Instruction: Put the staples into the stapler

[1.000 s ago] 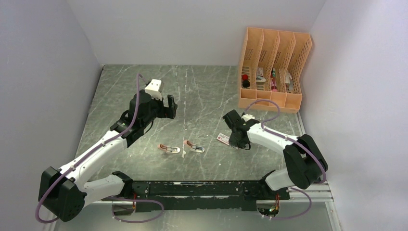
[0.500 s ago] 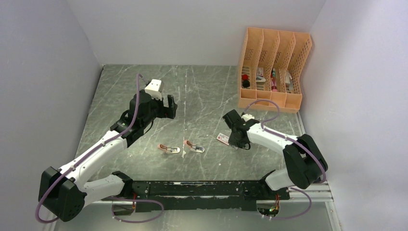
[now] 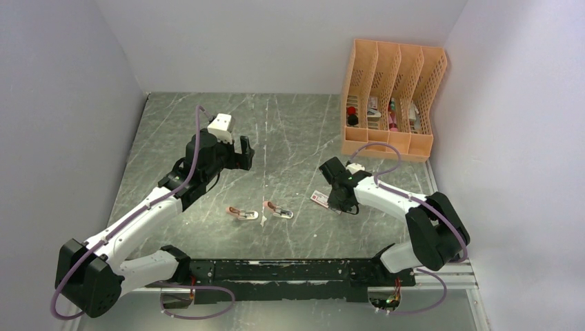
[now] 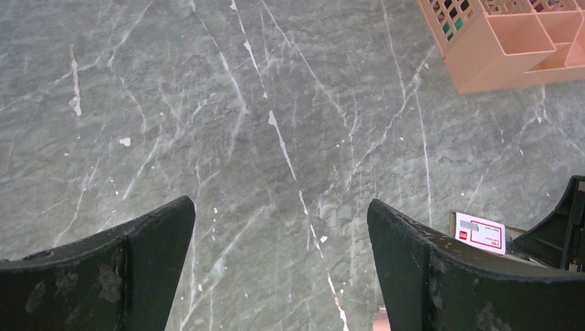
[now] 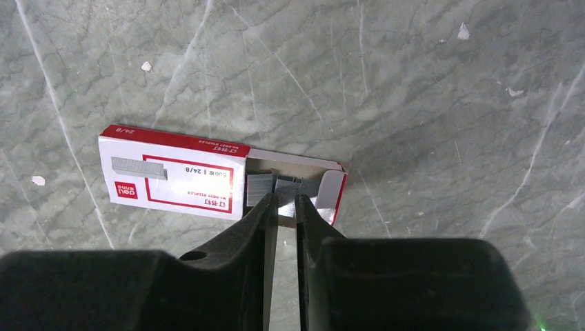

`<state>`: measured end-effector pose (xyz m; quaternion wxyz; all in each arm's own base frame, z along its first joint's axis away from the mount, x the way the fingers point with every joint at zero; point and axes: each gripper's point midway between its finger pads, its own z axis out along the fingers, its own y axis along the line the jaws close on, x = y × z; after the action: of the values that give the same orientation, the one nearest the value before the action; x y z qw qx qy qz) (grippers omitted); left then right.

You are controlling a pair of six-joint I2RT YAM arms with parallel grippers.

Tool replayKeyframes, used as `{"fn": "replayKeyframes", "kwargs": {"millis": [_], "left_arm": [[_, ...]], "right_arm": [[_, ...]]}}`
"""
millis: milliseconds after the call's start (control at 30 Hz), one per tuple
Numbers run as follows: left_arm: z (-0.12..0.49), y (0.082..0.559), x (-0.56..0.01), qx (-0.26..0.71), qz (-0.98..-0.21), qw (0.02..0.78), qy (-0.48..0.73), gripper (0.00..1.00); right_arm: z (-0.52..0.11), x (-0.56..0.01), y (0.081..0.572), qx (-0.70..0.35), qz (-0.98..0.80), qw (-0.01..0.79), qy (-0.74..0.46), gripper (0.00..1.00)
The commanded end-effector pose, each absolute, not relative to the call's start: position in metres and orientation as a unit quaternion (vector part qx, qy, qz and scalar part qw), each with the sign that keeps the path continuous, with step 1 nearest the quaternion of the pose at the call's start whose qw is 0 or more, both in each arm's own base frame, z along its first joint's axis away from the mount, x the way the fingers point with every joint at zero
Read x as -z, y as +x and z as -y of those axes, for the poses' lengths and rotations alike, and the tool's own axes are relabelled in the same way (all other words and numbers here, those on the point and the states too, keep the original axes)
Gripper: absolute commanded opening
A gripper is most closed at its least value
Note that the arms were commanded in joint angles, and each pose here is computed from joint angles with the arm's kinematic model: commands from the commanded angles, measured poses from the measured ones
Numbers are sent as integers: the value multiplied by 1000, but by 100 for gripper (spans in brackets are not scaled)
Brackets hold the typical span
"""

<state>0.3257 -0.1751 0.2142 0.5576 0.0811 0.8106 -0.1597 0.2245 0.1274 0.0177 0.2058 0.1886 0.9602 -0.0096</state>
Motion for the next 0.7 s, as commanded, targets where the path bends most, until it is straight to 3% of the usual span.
{"fn": "replayKeyframes", "kwargs": {"millis": [0, 667], "left_arm": [[175, 326, -224, 167, -804, 565, 85, 99], [175, 326, -224, 166, -804, 565, 86, 99]], "right_arm": [[-121, -18, 222, 31, -959, 204, 193, 18], [-122, -30, 229, 22, -954, 223, 198, 19]]}}
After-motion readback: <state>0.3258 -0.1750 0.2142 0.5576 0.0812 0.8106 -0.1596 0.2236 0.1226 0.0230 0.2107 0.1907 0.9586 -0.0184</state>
